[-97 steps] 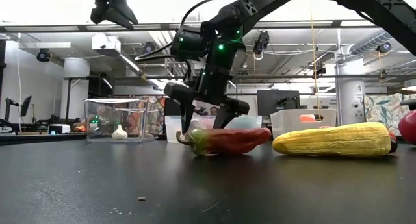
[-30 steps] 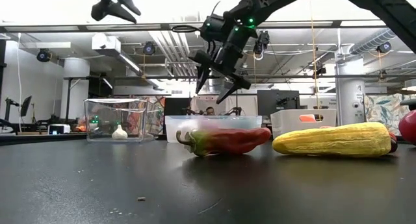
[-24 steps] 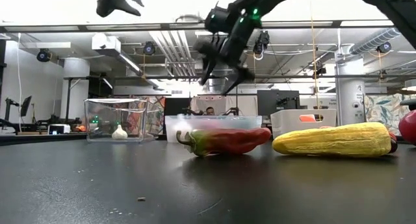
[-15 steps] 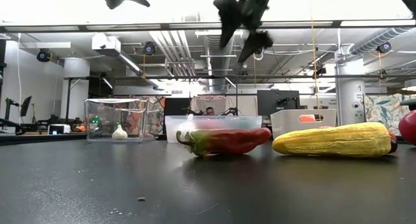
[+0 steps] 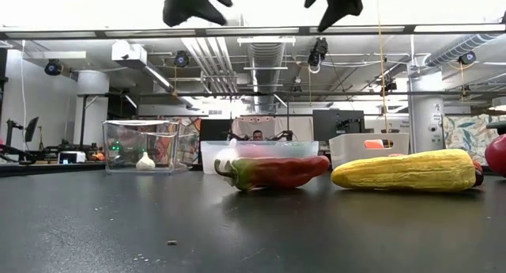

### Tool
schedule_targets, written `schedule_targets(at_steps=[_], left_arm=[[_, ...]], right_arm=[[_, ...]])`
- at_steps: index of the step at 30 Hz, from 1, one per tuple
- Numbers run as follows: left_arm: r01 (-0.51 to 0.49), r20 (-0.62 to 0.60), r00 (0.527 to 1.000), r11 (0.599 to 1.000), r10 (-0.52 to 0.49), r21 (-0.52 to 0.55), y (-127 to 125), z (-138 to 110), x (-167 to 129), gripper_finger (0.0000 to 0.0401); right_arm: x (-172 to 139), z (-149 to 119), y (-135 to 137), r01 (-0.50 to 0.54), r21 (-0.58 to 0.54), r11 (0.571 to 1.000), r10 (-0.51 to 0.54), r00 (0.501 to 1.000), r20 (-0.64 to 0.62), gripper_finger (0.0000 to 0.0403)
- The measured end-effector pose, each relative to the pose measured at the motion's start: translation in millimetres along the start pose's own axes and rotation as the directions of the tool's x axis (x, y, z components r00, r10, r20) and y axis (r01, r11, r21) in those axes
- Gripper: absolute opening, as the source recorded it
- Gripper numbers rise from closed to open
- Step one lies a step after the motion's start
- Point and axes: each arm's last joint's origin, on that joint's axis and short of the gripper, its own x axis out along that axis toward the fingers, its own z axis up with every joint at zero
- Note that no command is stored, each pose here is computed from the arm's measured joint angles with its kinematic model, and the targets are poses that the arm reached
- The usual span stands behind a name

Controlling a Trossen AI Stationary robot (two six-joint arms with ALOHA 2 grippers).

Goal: Sort produce into baskets
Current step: Put the red chili pepper into the transparent bin

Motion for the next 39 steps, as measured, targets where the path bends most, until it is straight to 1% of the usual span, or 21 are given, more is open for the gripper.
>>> schedule_targets(at_steps=[4,7,10,13,18,26,28,30,33,39], left_arm=[[0.017,-0.038,0.999,1.000,-0.017,0.004,-18,-7,32,0.0193],[-0.012,-0.076,0.997,1.000,0.013,0.012,-29,-14,53,0.0228],[-0.029,-0.109,0.993,0.998,0.036,0.064,-41,-22,73,0.0254],[-0.048,-0.146,0.987,0.993,0.063,0.106,-47,-30,94,0.0268],[-0.103,-0.214,0.968,0.985,0.130,0.137,-44,-47,128,0.0272],[-0.113,-0.264,0.950,0.973,0.166,0.204,-42,-63,152,0.0272],[-0.097,-0.282,0.947,0.973,0.156,0.211,-42,-67,157,0.0272],[-0.056,-0.297,0.948,0.978,0.115,0.201,-42,-72,163,0.0272],[-0.030,-0.333,0.938,0.980,0.095,0.196,-40,-83,171,0.0272],[-0.005,-0.374,0.922,0.971,0.096,0.237,-43,-100,185,0.0269]], right_arm=[[-9,-22,-3,-0.016,-0.023,1.000,0.016,1.000,0.002,0.0343],[-10,-38,-8,-0.032,-0.022,0.999,0.032,0.999,0.028,0.0343],[-11,-53,-15,-0.050,0.007,0.999,0.049,0.996,0.068,0.0343],[-10,-66,-21,-0.066,0.043,0.997,0.061,0.994,0.095,0.0343],[-8,-77,-26,-0.077,0.092,0.993,0.067,0.992,0.106,0.0343],[-4,-77,-25,-0.082,0.115,0.990,0.070,0.991,0.111,0.0343],[-1,-76,-25,-0.081,0.127,0.989,0.068,0.992,0.108,0.0343],[0,-74,-24,-0.085,0.139,0.987,0.070,0.991,0.112,0.0343],[4,-72,-22,-0.090,0.149,0.985,0.073,0.990,0.118,0.0343],[9,-69,-21,-0.090,0.170,0.981,0.071,0.991,0.116,0.0343]])
